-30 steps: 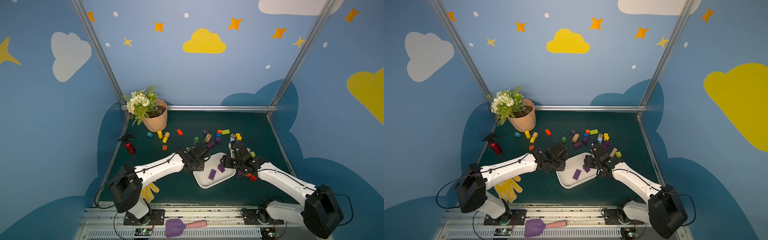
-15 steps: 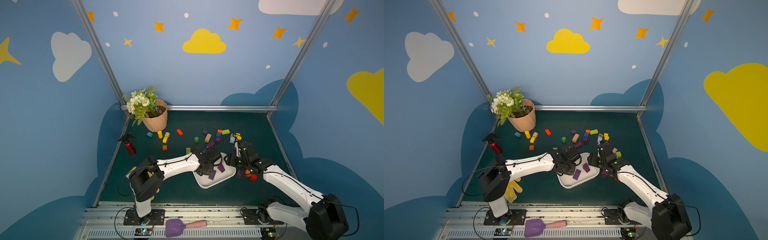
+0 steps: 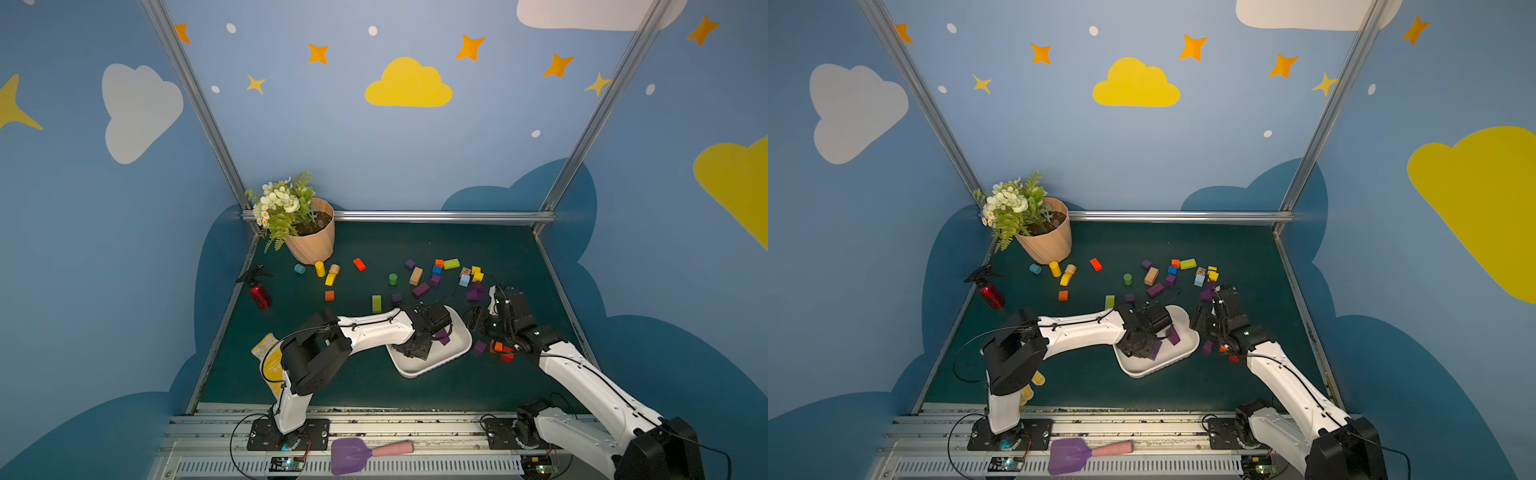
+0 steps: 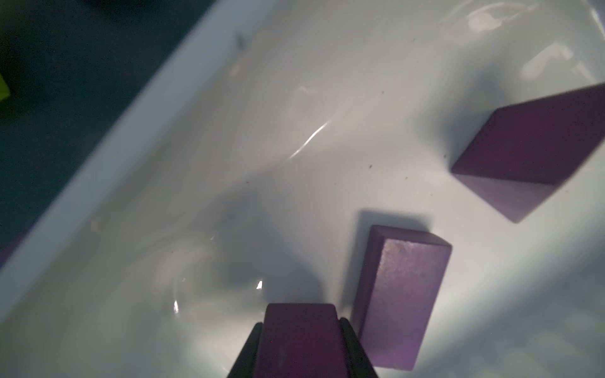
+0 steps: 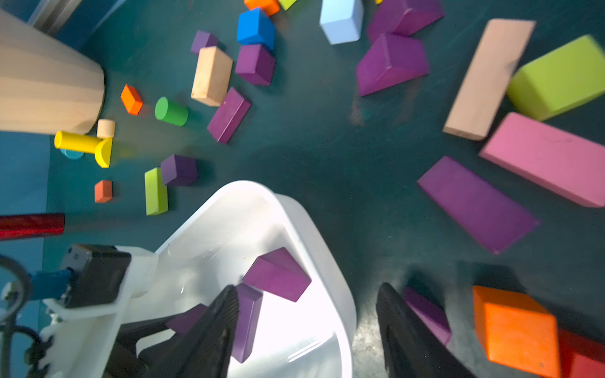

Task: Pick purple bricks into the storage bin
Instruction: Place the building block in the storage box.

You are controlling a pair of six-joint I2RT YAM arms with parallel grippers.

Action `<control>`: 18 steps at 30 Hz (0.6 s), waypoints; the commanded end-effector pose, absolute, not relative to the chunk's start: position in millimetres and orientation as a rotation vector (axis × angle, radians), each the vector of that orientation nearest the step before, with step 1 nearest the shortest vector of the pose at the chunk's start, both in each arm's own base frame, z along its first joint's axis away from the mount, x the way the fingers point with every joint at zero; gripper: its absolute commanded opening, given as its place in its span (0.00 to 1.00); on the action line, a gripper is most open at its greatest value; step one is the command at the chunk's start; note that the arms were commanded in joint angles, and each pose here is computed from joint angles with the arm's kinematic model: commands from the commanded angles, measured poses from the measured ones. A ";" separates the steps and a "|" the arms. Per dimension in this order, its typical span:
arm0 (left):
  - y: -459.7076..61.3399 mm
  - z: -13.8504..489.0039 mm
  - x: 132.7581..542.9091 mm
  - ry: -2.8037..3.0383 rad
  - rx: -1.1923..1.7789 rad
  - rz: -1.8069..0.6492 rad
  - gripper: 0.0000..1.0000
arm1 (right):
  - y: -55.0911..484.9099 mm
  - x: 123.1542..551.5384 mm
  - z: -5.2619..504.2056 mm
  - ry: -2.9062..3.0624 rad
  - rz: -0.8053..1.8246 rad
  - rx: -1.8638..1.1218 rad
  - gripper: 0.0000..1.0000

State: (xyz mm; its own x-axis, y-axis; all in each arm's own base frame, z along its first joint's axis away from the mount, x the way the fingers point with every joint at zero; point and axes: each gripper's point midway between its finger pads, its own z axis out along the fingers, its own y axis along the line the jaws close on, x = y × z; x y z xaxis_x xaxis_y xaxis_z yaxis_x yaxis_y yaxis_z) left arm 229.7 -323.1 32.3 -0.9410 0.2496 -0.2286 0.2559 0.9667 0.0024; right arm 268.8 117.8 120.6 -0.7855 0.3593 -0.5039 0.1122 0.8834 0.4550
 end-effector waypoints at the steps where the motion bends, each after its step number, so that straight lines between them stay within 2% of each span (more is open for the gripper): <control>1: -321.0 33.7 231.8 2.880 0.396 0.004 0.31 | 106.3 266.1 118.7 2.440 0.528 0.399 0.68; 9: -314.7 29.6 231.7 2.879 0.398 0.050 0.32 | 92.7 264.0 116.2 2.438 0.509 0.452 0.69; 18: -294.4 25.5 228.6 2.876 0.396 0.125 0.32 | 96.9 260.5 131.1 2.424 0.506 0.314 0.68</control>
